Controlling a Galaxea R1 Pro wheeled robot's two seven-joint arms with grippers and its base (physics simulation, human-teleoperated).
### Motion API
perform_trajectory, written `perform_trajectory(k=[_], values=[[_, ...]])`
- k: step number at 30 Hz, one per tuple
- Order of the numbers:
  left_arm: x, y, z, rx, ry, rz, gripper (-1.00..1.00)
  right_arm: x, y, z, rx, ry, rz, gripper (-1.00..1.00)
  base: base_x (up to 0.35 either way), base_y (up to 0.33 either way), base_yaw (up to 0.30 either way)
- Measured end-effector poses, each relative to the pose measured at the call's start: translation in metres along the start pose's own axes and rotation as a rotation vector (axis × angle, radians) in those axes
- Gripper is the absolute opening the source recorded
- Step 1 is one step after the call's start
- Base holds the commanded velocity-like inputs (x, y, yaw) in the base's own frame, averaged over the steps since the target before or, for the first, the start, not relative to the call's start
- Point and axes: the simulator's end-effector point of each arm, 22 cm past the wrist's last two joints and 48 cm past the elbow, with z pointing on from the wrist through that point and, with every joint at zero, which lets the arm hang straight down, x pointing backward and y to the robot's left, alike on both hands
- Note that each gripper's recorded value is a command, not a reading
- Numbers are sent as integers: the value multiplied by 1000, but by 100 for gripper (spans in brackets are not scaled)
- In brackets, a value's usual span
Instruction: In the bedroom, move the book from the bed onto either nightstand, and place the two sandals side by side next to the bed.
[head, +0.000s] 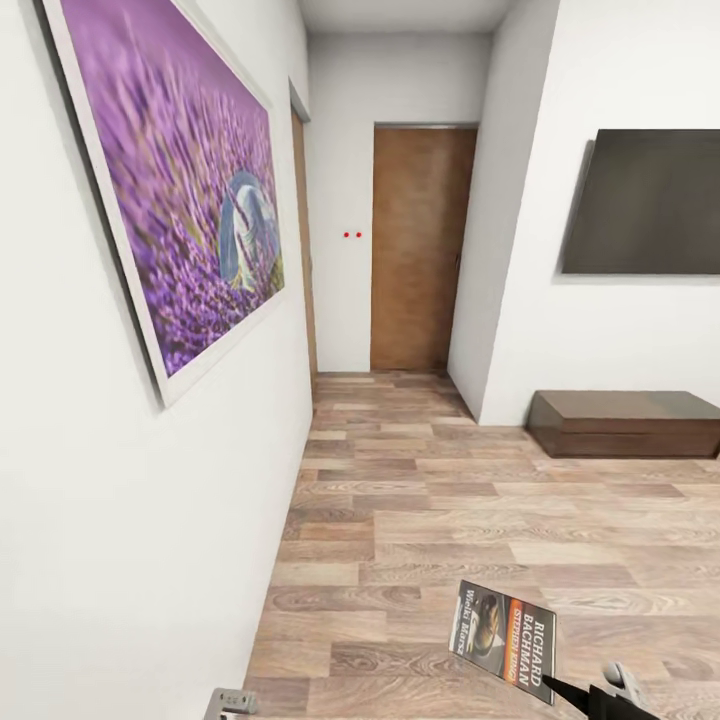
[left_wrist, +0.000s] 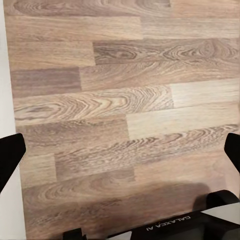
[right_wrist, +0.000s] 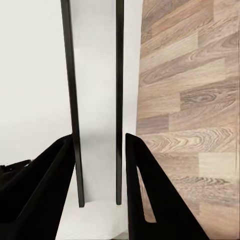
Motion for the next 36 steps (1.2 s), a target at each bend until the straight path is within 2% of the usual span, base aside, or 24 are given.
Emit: perform_trajectory(k=[4,22,36], values=[[0,-1,0,1,0,0,100,-1,-1,-1,3,-10,-28,-100,330,0,0],[0,-1,0,1,0,0,100,0,-2,-1,6,-10,-34,-100,331,0,-2],[0,-1,0,1,0,0,100,0,-2,-1,6,-11,-34,-100,331,0,-195]])
